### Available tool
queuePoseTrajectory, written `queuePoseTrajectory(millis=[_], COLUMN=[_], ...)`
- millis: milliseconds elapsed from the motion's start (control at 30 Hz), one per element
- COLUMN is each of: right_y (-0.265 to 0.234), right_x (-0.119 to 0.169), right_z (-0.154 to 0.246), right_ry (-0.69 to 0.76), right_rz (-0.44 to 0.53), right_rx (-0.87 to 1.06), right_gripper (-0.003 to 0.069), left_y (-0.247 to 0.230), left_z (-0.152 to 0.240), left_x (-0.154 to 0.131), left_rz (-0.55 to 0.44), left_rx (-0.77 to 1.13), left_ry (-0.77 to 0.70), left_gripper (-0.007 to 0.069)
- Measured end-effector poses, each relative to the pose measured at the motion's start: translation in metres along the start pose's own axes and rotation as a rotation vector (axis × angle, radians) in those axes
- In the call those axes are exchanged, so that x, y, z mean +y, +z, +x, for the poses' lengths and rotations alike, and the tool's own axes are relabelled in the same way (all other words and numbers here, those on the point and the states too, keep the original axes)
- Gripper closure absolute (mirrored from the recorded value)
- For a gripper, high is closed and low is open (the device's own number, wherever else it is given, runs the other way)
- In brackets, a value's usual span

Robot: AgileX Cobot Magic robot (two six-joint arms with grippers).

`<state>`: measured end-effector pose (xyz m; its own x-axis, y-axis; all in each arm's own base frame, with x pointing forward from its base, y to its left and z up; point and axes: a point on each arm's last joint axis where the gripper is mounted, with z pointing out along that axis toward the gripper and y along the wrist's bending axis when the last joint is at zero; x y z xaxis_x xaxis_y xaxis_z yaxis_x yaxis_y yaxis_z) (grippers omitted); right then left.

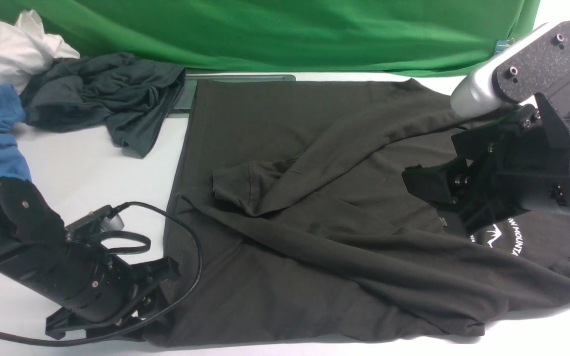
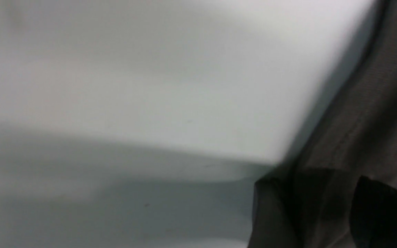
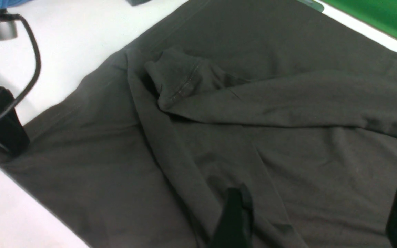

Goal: Fold a long-sleeved shirt on a white desktop.
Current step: 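Grasp the near edge of the shirt at its hem and shoulder corners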

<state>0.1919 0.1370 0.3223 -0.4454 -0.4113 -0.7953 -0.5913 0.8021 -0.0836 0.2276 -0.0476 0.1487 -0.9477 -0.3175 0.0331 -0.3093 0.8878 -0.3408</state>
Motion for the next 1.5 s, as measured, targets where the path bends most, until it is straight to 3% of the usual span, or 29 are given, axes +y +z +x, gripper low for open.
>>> queuePoseTrajectory(millis=[367, 433, 667, 800, 1067, 1200, 1367, 1500], right_y=[-0.002, -0.002, -0.008, -0.008, 0.006, 0.016, 0.029, 0.043], right_x=[-0.006, -0.006, -0.008, -0.008, -0.003, 0.000, 0.005, 0.008], right_z=[0.017, 0.019, 0.036, 0.047, 0.112, 0.133, 0.138, 0.138], right_ry=[-0.149, -0.180, -0.490, -0.528, -0.675, -0.749, -0.809, -0.815], right_rz=[0.052, 0.051, -0.008, -0.031, -0.145, -0.172, -0.148, -0.152], right_rx=[0.193, 0.212, 0.422, 0.494, 0.683, 0.636, 0.438, 0.386], right_gripper=[0.0124, 0.0124, 0.0124, 0.0124, 0.0124, 0.0124, 0.0124, 0.0124], left_y=[0.002, 0.001, -0.033, -0.053, -0.072, -0.072, -0.072, -0.072], left_z=[0.001, 0.002, 0.016, 0.026, 0.034, 0.034, 0.034, 0.034], left_x=[0.000, 0.000, -0.001, 0.001, 0.008, 0.008, 0.009, 0.009], left_rz=[0.001, 0.002, -0.018, -0.055, -0.131, -0.134, -0.136, -0.135], left_rx=[0.019, 0.021, -0.067, -0.128, -0.204, -0.204, -0.204, -0.207], left_ry=[0.064, 0.067, 0.146, 0.162, 0.170, 0.168, 0.169, 0.169], left_gripper=[0.0591, 0.0596, 0.0596, 0.0596, 0.0596, 0.0596, 0.0596, 0.0596])
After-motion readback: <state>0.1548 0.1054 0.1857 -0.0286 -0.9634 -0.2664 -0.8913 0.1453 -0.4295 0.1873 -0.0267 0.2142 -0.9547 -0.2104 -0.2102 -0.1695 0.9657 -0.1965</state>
